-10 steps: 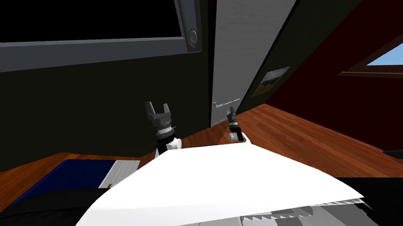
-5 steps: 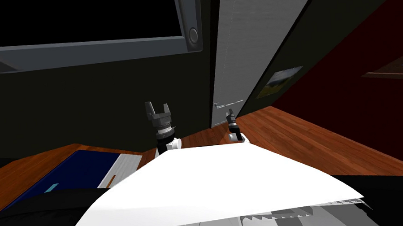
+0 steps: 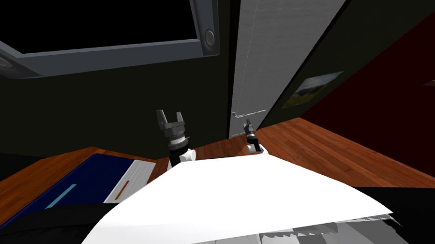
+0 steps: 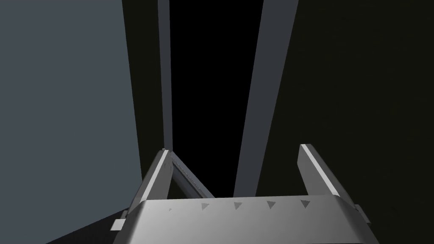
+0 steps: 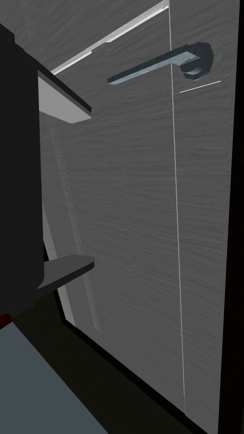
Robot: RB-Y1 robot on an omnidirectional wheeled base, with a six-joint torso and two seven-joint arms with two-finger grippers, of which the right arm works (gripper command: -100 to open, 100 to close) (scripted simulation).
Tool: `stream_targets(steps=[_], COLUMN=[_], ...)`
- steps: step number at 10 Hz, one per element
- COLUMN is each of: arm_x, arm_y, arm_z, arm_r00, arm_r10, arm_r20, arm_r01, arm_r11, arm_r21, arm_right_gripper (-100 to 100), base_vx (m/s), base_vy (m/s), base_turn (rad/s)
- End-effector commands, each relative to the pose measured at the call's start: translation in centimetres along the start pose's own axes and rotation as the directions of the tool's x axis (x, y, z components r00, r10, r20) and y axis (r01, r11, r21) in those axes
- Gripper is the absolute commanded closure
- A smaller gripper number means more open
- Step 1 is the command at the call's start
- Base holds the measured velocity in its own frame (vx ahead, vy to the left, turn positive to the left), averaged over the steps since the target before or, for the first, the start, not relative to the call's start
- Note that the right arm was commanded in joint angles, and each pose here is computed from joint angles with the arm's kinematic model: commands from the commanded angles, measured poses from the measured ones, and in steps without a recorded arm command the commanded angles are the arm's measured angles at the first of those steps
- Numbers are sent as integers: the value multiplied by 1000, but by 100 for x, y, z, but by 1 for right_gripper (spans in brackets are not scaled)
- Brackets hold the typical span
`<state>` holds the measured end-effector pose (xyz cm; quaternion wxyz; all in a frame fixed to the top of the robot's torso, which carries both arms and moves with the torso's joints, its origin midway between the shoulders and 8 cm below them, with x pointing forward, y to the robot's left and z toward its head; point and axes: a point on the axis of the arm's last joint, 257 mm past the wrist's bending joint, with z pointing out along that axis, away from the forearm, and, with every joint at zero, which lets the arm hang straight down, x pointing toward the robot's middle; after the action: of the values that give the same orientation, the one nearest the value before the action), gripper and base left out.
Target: Pull the door open
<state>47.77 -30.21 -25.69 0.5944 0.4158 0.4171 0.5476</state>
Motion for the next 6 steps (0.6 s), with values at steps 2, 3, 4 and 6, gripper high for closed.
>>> stream_targets(steps=[2, 3, 4, 6], arm_x=[-18, -32, -38, -79], arm_y=[-186, -250, -298, -503], arm_z=[-37, -30, -58, -103], arm_r00=[1000, 1000, 1000, 1000], arm_r10=[6, 10, 9, 15], arm_r20=[4, 5, 7, 13], arm_r01=[-6, -10, -10, -16], arm_r11=[999, 999, 998, 994], arm_r21=[40, 51, 63, 108], arm_right_gripper=[-100, -100, -100, -100], base_vx=[27, 14, 12, 14], base_vy=[-86, -82, -63, -80], base_turn=[150, 93, 68, 188])
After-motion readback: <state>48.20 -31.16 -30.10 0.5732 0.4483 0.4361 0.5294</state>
